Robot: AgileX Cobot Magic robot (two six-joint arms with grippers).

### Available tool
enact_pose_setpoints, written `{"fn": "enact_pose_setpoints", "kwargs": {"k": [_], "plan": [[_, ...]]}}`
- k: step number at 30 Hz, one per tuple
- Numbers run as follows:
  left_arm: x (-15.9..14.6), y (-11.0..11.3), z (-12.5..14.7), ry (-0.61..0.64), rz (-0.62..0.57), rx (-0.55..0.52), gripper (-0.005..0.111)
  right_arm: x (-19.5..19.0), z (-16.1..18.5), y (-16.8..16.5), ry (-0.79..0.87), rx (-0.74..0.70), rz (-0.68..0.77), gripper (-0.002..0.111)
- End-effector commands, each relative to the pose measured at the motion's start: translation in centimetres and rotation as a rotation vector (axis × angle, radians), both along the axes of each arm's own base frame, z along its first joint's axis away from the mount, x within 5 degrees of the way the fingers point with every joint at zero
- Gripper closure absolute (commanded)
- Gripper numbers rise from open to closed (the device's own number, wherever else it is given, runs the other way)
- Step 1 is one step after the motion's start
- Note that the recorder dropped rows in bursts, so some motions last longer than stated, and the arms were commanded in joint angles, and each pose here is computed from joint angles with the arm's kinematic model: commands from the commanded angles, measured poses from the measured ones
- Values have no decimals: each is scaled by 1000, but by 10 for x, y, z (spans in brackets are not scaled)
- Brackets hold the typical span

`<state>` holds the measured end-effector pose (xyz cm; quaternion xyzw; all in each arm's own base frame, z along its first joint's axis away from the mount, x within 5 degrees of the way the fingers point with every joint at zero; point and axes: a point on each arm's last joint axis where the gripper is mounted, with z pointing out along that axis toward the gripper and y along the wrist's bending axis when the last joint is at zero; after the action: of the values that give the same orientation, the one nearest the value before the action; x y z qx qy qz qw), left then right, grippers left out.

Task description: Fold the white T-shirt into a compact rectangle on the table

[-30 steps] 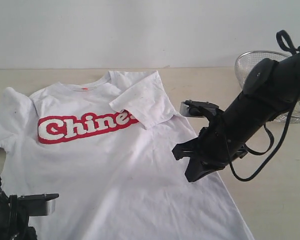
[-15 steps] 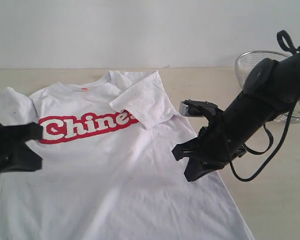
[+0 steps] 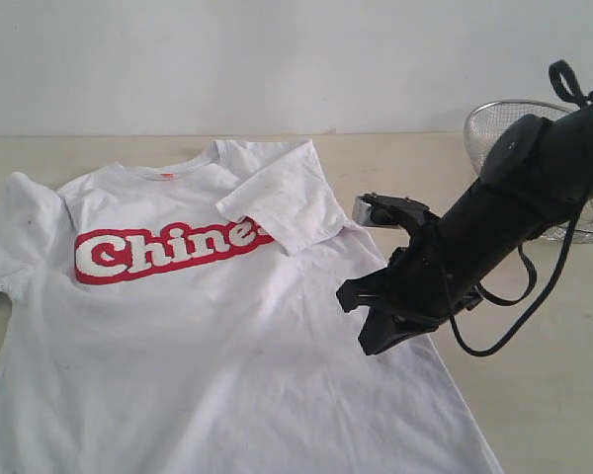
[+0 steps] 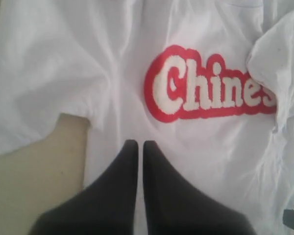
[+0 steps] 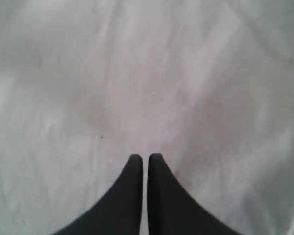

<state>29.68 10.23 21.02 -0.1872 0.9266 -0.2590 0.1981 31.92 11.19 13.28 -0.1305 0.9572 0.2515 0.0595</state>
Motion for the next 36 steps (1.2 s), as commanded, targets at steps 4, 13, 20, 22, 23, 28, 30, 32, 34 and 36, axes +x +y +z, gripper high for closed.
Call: {"fn": "enact_pose_setpoints", "kwargs": {"k": [4,13,20,22,23,28,30,32,34,36], "plan": [[28,28,-41,66,-7,-46,89,-1,2,1,-7,5,6,109],[42,44,-68,80,49,29,36,-1,2,0,-8,5,8,109],[50,57,-69,24,130,139,40,0,2,1,-16,7,-1,109],[52,59,-72,23,130,145,40,0,2,1,-17,6,-1,109],[54,58,-74,27,123,136,40,0,2,1,-18,6,-2,109],[66,49,-90,39,58,95,40,1,2,1,-22,14,-5,109],[72,44,-95,32,50,121,40,0,2,2,-23,18,7,109],[75,40,-100,29,36,140,40,0,2,2,-20,20,7,109],[76,39,-106,42,28,137,40,0,2,2,-20,20,7,109],[75,38,-111,56,25,127,42,0,2,2,-22,19,5,109]]}}
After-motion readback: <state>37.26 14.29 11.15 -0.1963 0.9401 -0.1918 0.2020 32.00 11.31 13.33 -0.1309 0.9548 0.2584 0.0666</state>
